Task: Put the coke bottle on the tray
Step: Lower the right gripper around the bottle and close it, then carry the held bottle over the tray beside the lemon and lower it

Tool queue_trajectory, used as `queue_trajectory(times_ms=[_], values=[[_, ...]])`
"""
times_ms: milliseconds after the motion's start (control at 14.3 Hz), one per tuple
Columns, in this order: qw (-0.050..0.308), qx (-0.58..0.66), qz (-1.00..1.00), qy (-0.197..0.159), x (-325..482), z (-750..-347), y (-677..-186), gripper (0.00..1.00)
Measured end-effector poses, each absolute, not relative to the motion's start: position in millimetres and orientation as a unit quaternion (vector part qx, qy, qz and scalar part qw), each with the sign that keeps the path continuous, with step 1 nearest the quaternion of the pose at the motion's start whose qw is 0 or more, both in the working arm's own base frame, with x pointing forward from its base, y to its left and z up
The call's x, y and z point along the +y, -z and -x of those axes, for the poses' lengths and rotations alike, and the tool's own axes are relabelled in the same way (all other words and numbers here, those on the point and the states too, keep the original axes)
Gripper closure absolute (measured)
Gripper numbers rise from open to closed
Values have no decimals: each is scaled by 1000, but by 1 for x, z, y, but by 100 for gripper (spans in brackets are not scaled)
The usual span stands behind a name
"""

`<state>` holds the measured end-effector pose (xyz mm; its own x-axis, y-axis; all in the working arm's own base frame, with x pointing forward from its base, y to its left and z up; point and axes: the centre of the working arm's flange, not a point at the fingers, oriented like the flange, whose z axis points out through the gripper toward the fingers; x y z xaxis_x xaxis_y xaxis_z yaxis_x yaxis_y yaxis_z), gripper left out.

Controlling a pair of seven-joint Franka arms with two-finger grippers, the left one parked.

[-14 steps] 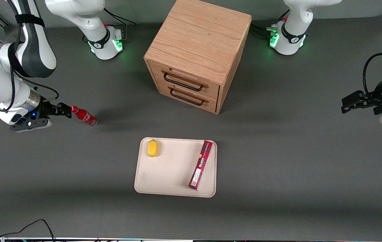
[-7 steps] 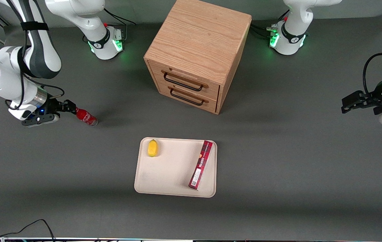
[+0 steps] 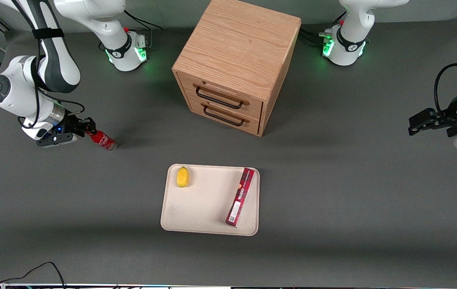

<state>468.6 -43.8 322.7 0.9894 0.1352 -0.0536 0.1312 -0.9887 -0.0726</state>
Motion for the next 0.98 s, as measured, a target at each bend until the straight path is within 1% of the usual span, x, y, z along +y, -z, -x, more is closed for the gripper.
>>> queue_trajectory(times_ms=[70,279,419,558,767,907,977], values=[[35,-67,997,-28,-44,-468,-324,69],[35,-67,997,-28,-41,-467,-324,69],[33,-65,997,-11,-30,-477,-335,69],[30,-55,998,4,13,-504,-372,69],[35,-41,998,14,92,-563,-440,69],[42,-37,998,20,128,-604,-457,69],[44,-30,998,22,146,-624,-455,69]])
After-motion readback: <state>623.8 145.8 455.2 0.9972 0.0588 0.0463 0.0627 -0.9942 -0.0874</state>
